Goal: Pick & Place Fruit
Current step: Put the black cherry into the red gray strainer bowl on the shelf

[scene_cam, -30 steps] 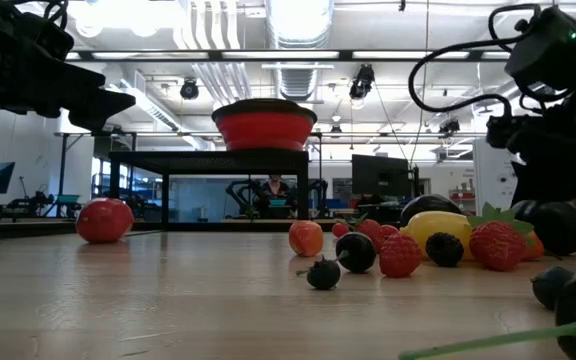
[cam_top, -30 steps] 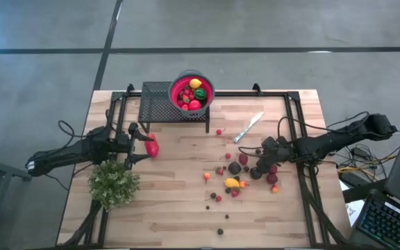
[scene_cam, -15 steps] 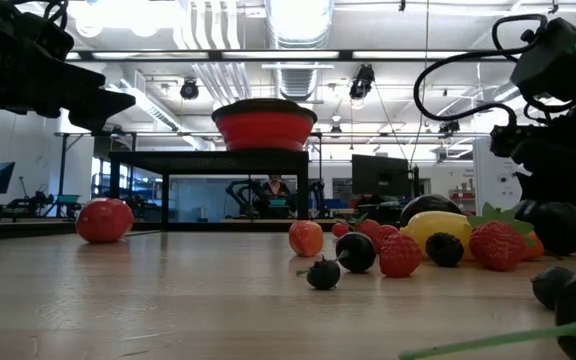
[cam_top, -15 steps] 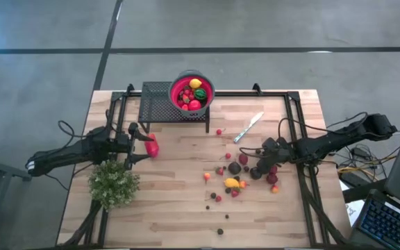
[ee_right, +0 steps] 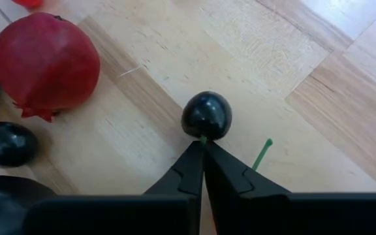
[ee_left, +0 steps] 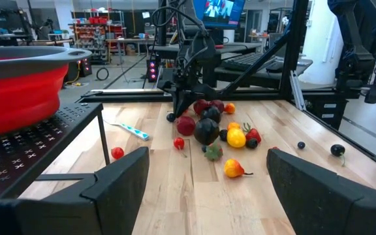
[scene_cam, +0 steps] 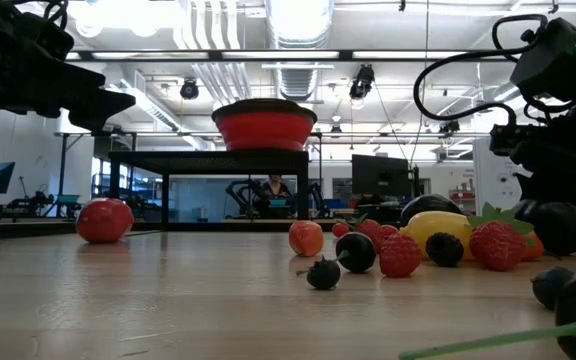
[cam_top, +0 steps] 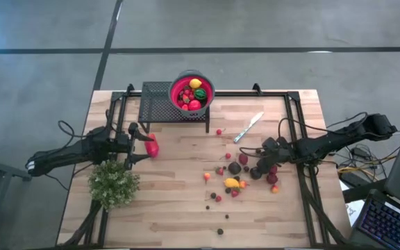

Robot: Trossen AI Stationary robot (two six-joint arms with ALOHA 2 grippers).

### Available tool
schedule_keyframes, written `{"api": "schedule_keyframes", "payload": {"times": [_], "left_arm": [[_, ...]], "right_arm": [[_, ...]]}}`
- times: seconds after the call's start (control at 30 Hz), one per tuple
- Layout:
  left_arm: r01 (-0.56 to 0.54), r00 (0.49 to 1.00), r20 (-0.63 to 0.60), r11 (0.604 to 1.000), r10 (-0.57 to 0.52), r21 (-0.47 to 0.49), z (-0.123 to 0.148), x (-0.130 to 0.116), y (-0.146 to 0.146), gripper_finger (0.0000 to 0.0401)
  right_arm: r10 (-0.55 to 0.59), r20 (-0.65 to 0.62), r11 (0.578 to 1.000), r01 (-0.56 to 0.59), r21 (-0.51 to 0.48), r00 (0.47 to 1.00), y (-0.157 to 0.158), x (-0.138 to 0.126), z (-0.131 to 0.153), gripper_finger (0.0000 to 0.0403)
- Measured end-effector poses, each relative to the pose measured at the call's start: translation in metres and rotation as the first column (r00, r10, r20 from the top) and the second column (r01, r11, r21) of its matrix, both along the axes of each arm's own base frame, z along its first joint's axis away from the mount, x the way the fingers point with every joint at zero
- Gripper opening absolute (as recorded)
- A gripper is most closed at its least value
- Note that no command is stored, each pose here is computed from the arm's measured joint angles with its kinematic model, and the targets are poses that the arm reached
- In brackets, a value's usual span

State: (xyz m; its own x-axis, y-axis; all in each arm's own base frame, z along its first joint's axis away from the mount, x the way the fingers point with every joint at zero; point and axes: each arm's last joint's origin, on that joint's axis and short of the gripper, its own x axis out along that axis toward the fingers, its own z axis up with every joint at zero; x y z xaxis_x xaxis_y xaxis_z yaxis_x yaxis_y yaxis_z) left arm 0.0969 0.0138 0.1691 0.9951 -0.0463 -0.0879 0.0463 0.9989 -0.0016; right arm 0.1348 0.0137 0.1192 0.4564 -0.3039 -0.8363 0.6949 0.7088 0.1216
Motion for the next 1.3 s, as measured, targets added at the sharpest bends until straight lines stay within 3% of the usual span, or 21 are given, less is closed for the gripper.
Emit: {"api": "schedule_keyframes", "payload": {"times": [0.43,0.9,1.23,1.3], "left_arm": [[0.0,1.0,0.0,1.0,0.0,0.0,0.0,0.0,0.0,0.0317],[0.0,1.0,0.0,1.0,0.0,0.001,0.0,0.0,0.0,0.0317],[0.0,1.0,0.007,1.0,0.0,0.003,0.001,0.0,0.0,0.0316],[-0.004,1.0,0.014,0.999,0.004,-0.051,0.001,0.0,0.0,0.0316]], "right_arm": [[0.063,0.048,0.998,-0.063,0.004,0.997,0.003,0.012,0.018,0.0008],[0.236,0.166,0.969,-0.22,-0.108,0.958,0.008,0.042,0.076,0.0008],[0.327,0.173,0.937,-0.295,-0.187,0.929,0.01,0.049,0.094,0.0008],[0.351,0.168,0.926,-0.315,-0.207,0.921,0.01,0.05,0.097,0.0008]]}}
